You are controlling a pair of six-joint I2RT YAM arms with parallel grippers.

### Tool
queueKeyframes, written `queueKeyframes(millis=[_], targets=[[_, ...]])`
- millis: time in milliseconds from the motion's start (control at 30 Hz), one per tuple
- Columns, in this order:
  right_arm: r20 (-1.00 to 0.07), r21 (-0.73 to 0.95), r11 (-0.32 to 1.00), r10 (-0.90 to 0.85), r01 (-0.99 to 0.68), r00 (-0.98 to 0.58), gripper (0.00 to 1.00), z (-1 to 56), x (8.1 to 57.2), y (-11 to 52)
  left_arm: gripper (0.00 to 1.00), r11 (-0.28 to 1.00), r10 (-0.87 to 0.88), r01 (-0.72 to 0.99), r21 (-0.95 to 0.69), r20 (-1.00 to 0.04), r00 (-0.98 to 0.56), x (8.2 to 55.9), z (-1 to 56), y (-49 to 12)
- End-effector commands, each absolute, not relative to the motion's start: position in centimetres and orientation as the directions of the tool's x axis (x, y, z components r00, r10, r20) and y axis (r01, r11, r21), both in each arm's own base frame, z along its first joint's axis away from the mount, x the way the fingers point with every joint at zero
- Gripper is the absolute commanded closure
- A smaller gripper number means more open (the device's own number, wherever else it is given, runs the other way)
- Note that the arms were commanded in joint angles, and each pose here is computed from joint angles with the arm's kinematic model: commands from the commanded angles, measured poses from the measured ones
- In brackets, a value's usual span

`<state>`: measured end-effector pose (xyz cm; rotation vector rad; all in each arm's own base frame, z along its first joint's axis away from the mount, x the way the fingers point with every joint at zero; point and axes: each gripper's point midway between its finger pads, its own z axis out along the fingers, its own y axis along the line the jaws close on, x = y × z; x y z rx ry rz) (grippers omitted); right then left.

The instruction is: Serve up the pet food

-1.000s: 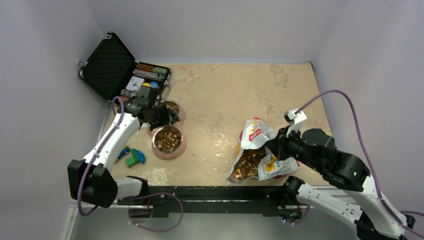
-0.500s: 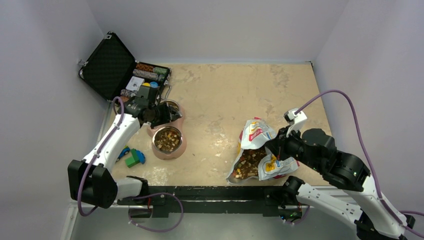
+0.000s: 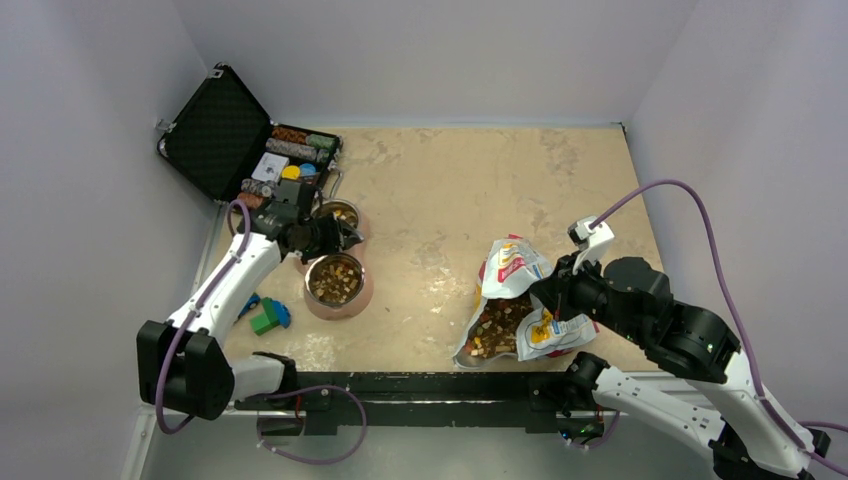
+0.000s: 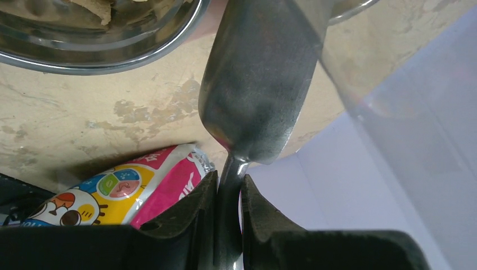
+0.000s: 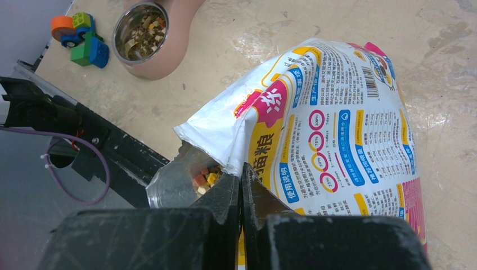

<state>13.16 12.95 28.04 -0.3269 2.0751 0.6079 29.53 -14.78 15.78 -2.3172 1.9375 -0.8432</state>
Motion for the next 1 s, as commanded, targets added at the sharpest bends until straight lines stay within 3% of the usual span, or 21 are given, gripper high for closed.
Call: queueKeyframes(millis=[0,500,800,967], targets=[[-0.885,0.343,0.818,0.117,-0.462,-0.451,1.00,32.2,14.0,13.2,1.00,-0.648,-0.704,-0.716,-0.260,0.564,0.432,32.9,20.5,-13.0],[-0.881,0.351,0.815,0.122,-0.461,-0.456,1.00,32.0,13.8,13.2,1.00,-0.558,-0.765,-0.713,-0.424,0.597,0.243,32.7,22.8,-13.5],[-0.884,0.353,0.814,0.128,-0.461,-0.450,1.00,32.2,14.0,13.3,1.00,-0.360,-0.844,-0.815,-0.455,0.530,0.077,26.9,20.7,-14.4],[-0.883,0.353,0.817,0.131,-0.455,-0.450,1.00,32.0,14.1,13.3,1.00,-0.286,-0.830,-0.825,-0.487,0.556,-0.040,23.3,19.1,-15.0]])
